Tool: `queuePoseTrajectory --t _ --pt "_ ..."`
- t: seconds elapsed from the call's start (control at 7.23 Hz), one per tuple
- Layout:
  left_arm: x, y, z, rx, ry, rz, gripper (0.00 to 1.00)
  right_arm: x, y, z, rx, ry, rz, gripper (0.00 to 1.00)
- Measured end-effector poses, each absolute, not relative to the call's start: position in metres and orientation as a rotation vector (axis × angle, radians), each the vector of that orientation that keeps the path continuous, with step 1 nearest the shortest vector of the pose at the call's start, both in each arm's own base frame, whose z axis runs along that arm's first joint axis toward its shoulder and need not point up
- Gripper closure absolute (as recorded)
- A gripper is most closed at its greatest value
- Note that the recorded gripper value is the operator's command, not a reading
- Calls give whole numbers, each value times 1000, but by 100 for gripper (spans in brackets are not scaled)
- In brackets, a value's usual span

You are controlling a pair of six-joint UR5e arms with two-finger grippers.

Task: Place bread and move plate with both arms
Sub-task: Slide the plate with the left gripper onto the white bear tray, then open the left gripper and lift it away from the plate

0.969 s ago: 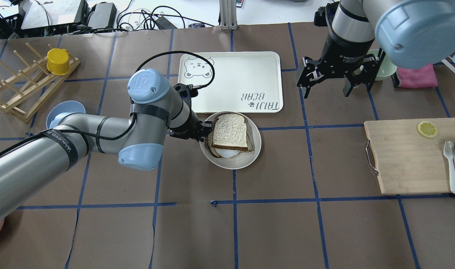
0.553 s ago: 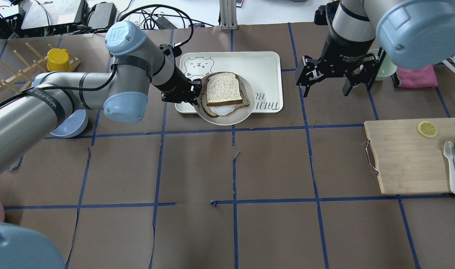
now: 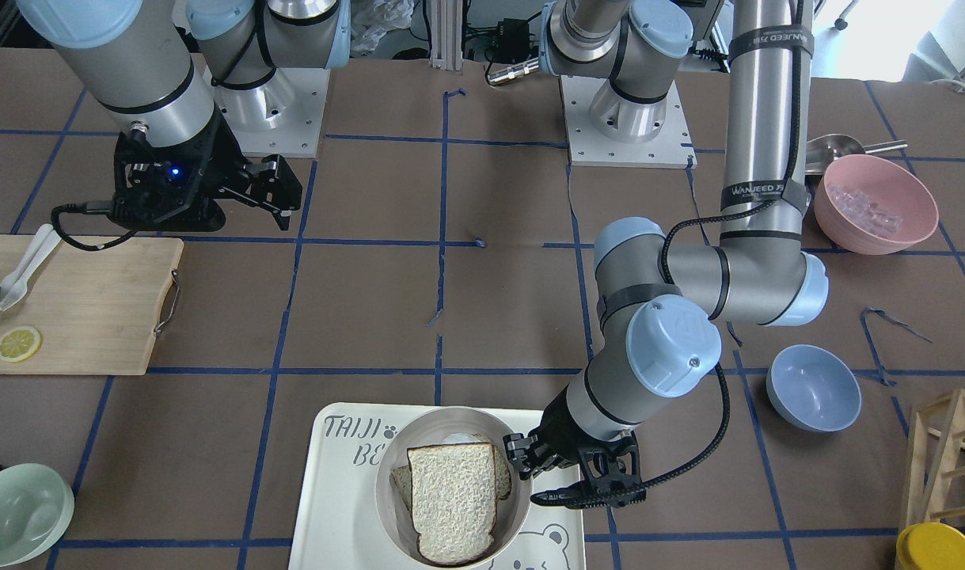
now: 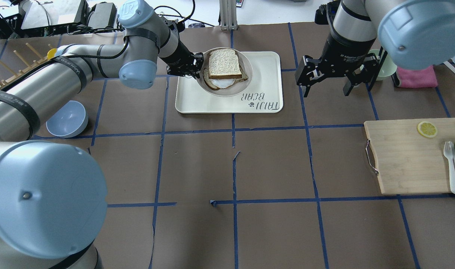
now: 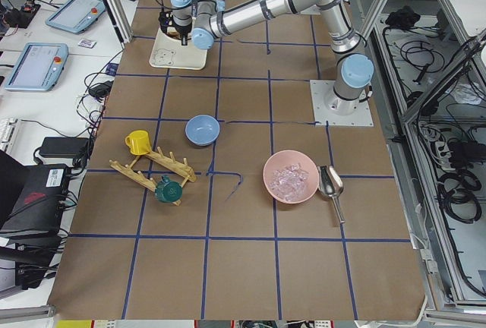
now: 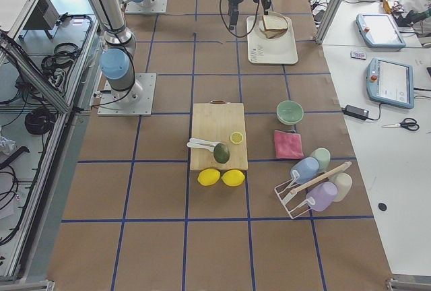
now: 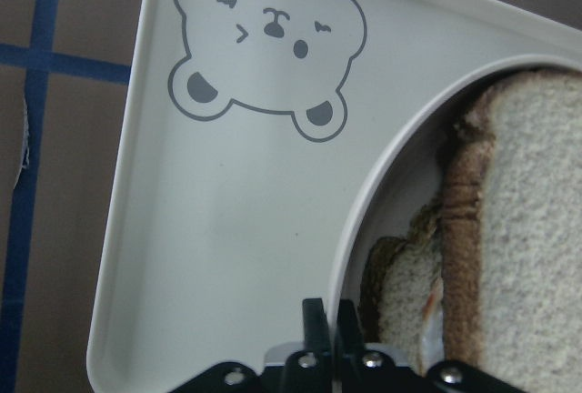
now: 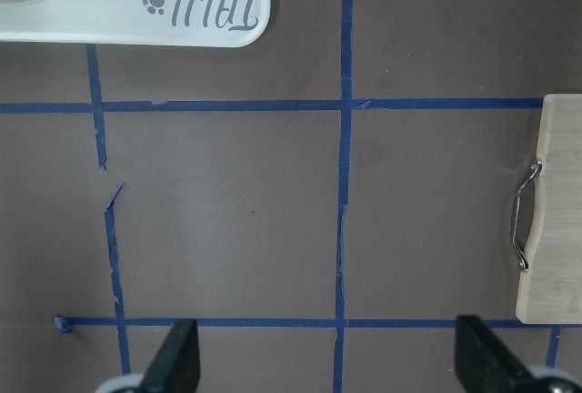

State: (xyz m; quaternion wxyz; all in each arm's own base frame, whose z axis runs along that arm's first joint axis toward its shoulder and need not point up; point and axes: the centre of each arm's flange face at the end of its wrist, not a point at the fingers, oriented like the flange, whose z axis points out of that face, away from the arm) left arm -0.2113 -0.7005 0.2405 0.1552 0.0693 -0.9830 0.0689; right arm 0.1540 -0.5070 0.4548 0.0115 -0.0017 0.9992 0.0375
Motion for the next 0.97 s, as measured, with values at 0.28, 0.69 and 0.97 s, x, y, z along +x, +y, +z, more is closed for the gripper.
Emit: queuePoseTrajectory --t 0.28,0.69,0.97 --pt "-212 -715 216 200 -2820 181 100 153 -507 456 -2 3120 109 0" --pt "-212 -716 205 193 -2829 181 0 152 -506 462 -1 3120 93 0" --pt "-217 -708 236 149 -2852 238 0 151 -504 464 0 3124 89 0"
